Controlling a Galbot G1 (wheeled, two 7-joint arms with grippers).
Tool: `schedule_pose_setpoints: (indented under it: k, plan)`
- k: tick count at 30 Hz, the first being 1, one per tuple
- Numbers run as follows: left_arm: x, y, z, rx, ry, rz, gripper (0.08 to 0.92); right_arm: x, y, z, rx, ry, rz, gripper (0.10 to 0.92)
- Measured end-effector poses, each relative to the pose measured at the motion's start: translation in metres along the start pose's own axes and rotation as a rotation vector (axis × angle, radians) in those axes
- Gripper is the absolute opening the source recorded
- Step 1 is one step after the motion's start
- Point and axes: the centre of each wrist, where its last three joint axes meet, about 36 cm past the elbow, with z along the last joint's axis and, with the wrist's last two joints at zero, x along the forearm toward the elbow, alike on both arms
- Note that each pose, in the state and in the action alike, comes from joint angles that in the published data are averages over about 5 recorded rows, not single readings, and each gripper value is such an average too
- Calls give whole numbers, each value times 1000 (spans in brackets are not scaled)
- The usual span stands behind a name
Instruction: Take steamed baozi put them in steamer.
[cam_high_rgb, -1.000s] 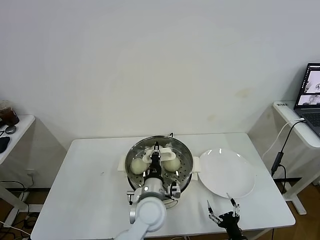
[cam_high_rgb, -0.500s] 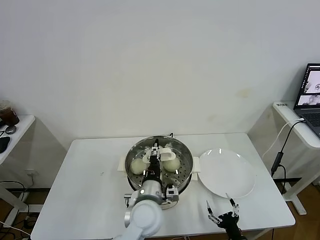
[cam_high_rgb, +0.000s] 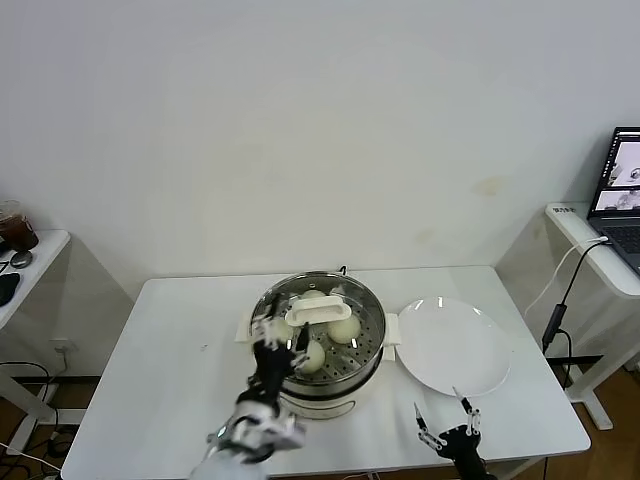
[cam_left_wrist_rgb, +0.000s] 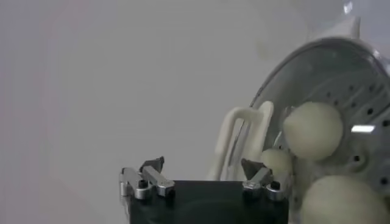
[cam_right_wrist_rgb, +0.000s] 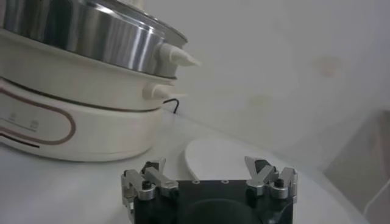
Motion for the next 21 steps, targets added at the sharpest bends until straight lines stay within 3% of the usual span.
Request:
schedule_pose_setpoints:
  k: [5, 15, 21]
  plan:
    - [48, 12, 27, 242, 13, -26, 823, 3, 2, -4, -32, 3, -12, 823]
    - [110, 10, 73, 773, 188, -61, 823, 15, 2, -21, -163, 36, -33, 823]
    - [131, -8, 91, 953, 243, -95, 823, 25, 4, -27, -190, 62, -55, 823]
